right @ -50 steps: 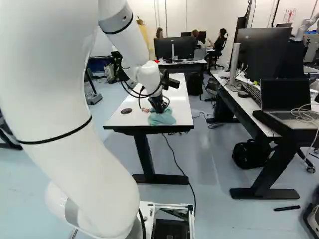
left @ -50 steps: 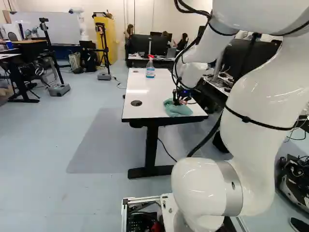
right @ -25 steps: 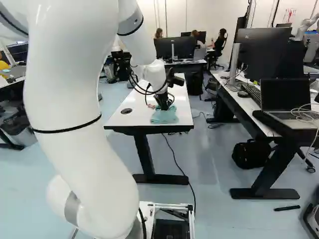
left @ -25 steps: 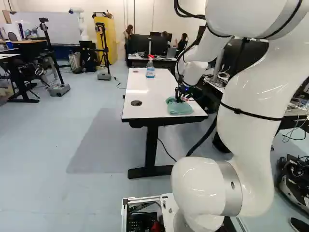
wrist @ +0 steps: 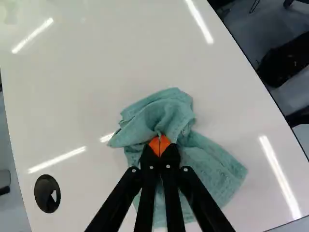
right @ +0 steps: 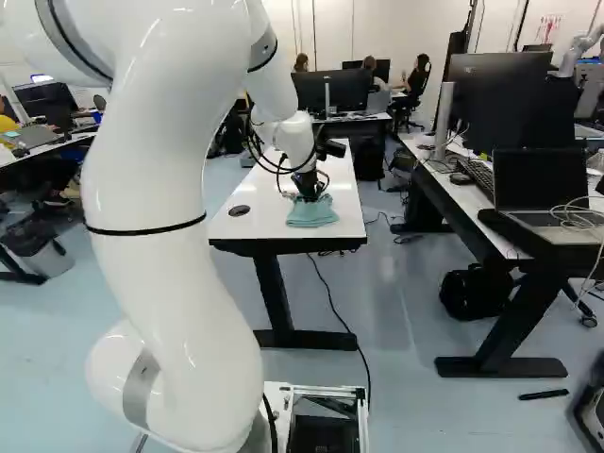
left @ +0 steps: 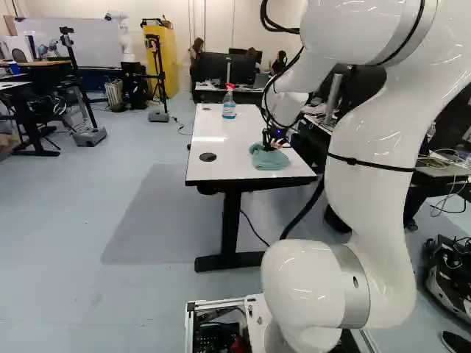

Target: Clean the table with the green towel

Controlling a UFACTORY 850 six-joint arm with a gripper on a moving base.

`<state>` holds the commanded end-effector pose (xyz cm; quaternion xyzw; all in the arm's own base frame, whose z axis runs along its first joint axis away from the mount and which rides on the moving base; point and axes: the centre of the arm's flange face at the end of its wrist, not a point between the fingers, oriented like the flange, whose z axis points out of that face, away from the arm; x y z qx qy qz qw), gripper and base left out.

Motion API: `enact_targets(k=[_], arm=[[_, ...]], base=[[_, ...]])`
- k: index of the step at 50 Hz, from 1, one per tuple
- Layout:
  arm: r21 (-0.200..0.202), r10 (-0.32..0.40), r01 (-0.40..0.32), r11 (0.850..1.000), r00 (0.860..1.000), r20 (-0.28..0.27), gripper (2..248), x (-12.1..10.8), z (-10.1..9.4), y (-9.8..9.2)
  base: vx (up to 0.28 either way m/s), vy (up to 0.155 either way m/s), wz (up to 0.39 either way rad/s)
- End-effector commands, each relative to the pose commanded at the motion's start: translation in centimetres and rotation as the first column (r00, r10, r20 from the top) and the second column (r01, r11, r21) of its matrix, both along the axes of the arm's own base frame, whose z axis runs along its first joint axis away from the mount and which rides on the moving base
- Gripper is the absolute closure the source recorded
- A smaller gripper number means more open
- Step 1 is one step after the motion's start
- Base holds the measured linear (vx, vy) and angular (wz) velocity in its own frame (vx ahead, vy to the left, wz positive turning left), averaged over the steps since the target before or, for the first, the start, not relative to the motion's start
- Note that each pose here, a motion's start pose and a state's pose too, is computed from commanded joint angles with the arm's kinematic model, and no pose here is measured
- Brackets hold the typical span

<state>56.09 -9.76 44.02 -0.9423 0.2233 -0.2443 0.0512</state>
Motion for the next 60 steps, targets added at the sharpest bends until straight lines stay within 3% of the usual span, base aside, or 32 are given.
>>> enact_targets(k=[37, 48, 60], arm=[[-0.005, 0.096, -0.096, 0.995, 0.995, 0.029, 230, 5.3, -0.2, 5.0], [-0.005, 0.127, -0.127, 0.992, 0.991, 0.029, 230, 5.3, -0.2, 7.0], [-0.003, 0.149, -0.149, 0.989, 0.989, 0.018, 230, 3.8, -0.1, 8.4]], base=[[0.0, 0.0, 0.0], [0.0, 0.0, 0.0], [0.0, 0.0, 0.0]])
